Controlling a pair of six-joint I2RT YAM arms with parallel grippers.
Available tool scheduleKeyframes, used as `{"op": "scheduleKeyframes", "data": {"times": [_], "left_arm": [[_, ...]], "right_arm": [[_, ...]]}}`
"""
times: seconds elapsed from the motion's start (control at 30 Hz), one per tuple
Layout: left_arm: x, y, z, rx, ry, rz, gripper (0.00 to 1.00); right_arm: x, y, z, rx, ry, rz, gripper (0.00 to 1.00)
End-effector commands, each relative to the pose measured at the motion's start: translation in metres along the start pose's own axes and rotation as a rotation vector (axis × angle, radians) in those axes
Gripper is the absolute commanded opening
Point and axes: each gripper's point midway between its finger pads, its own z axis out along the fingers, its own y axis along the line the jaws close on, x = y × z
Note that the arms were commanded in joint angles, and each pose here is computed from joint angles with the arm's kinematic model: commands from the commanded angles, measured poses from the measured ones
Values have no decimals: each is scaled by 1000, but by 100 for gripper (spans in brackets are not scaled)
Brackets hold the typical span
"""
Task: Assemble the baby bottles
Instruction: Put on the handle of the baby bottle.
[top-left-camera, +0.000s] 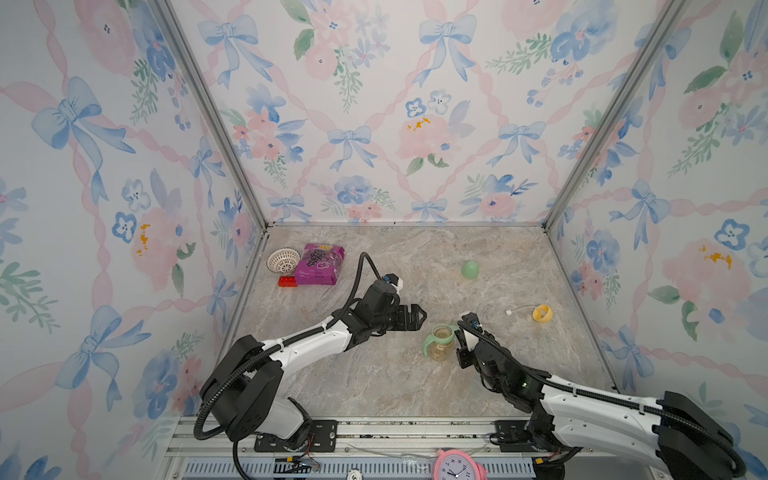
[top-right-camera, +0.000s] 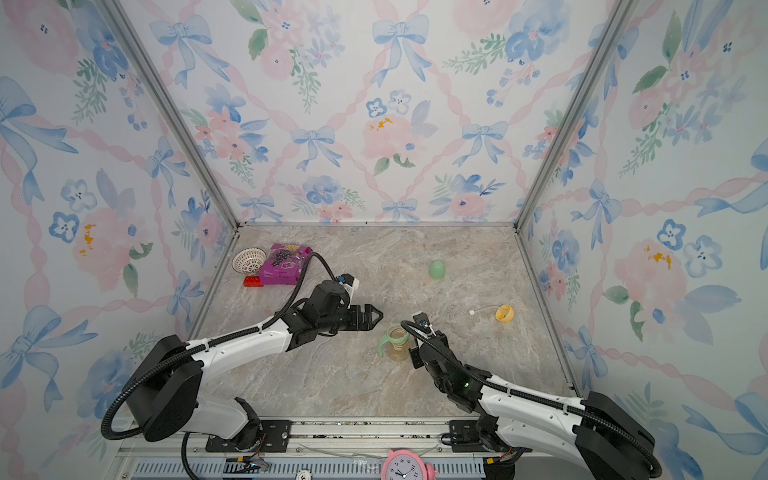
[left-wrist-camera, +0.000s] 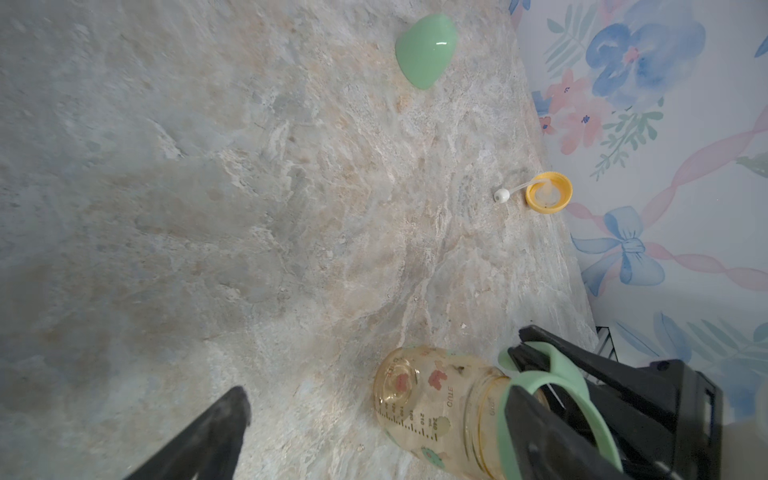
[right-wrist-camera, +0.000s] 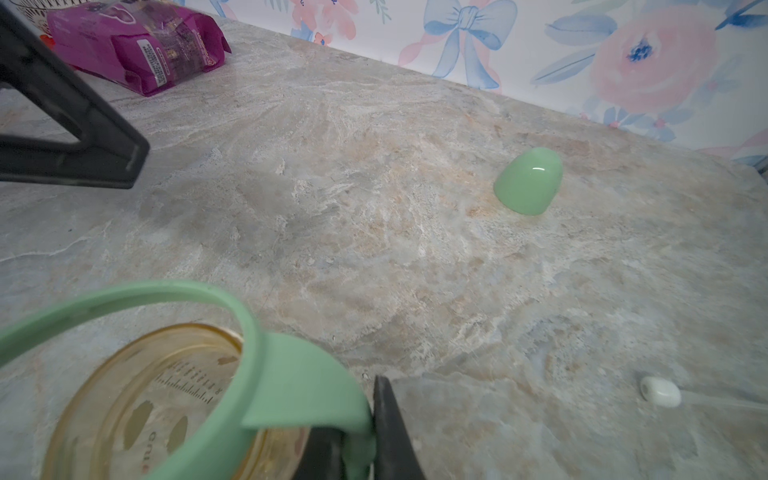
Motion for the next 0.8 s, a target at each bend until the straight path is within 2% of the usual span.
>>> {"op": "scheduleKeyframes", "data": {"times": [0.0,0.13,0.4,0.6,0.67,0.77], "left_arm": [[-7,-9,1,23,-16,-3,98],[-8,-10,3,24,-11,-1,98],[-9,-12,6,27,-7,4,98],[-10,-13,7,22,-2,11,98],[-11,-14,6,24,-2,12,98],[-13,-14,6,24,-4,17,98]], "right_arm": [[-2,-2,-3,17,-43,27,0],[6,-4,-5,45,-42,8,0],[17,-6,-3,70,-33,1,6],[27,-4,-6,38,-32,8,29],[28,-3,-9,28,-38,12,42],[26,-7,-15,39,-59,39,54]]}}
